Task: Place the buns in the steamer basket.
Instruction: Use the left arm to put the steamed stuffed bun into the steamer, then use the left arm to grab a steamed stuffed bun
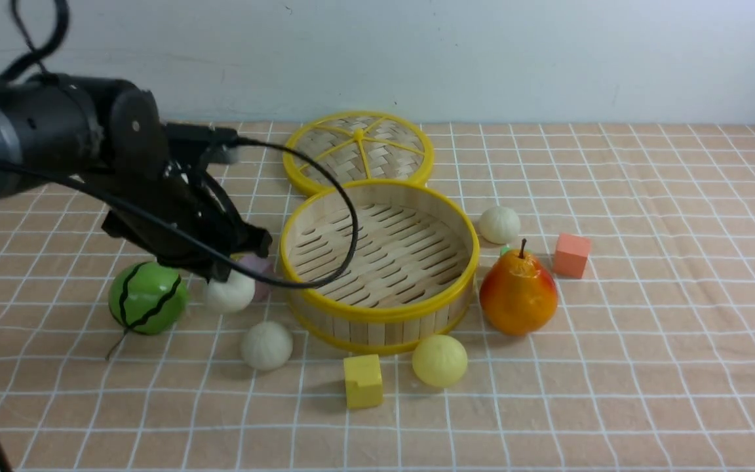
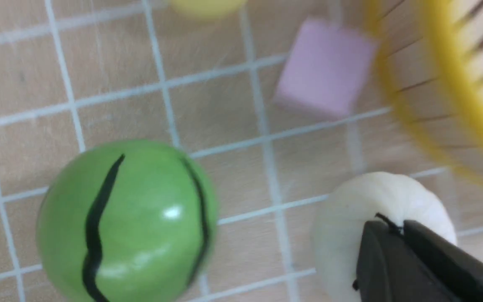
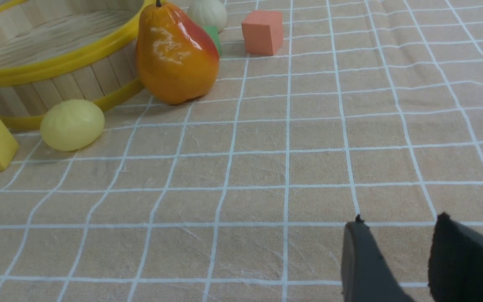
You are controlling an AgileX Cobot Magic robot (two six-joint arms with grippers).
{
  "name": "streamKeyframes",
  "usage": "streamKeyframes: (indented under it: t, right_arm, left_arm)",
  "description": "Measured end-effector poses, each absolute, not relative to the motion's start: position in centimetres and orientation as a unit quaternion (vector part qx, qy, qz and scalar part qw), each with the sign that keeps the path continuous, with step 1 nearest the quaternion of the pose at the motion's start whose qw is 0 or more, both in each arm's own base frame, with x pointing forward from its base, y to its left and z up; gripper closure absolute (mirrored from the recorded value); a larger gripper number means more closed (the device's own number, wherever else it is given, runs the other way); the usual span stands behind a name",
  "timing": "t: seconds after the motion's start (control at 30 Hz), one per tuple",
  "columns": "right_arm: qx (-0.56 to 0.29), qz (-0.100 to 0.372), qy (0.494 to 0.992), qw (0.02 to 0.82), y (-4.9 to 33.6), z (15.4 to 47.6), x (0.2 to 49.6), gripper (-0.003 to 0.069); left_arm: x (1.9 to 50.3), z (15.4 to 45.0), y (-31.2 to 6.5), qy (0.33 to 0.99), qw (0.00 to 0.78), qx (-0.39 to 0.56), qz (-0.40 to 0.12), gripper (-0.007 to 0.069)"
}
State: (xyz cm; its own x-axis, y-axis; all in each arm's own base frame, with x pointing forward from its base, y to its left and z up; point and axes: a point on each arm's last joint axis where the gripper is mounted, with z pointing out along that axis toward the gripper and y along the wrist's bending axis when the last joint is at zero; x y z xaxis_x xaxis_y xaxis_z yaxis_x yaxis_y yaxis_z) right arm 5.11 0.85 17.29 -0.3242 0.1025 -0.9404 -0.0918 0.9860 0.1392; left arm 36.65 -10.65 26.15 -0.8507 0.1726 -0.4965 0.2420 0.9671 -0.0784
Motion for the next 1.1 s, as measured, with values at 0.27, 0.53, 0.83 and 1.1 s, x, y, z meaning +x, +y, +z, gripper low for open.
streamKeyframes:
  t: [0.27, 0.53, 0.83, 1.1]
  right_arm:
    - [0.003, 0.084, 0.809, 0.581, 0.8, 17.3, 5.1, 0.042]
    - [0.003, 0.084, 0.809, 0.581, 0.8, 17.3, 5.1, 0.042]
    - [0.004, 0.084, 0.809, 0.581, 0.9, 17.3, 5.1, 0.042]
    - [0.004, 0.084, 0.809, 0.581, 0.9, 17.3, 5.1, 0.042]
  left_arm:
    - [35.0, 28.4, -18.0, 0.912, 0.314, 0.228, -0.135, 0.0638]
    - [39.0, 22.2, -21.5, 0.915, 0.286, 0.254, -0.126, 0.0598]
    - [39.8, 23.2, -21.8, 0.923, 0.272, 0.24, -0.127, 0.0319]
    - [41.4, 28.2, -13.9, 0.936, 0.31, 0.156, -0.054, 0.0365]
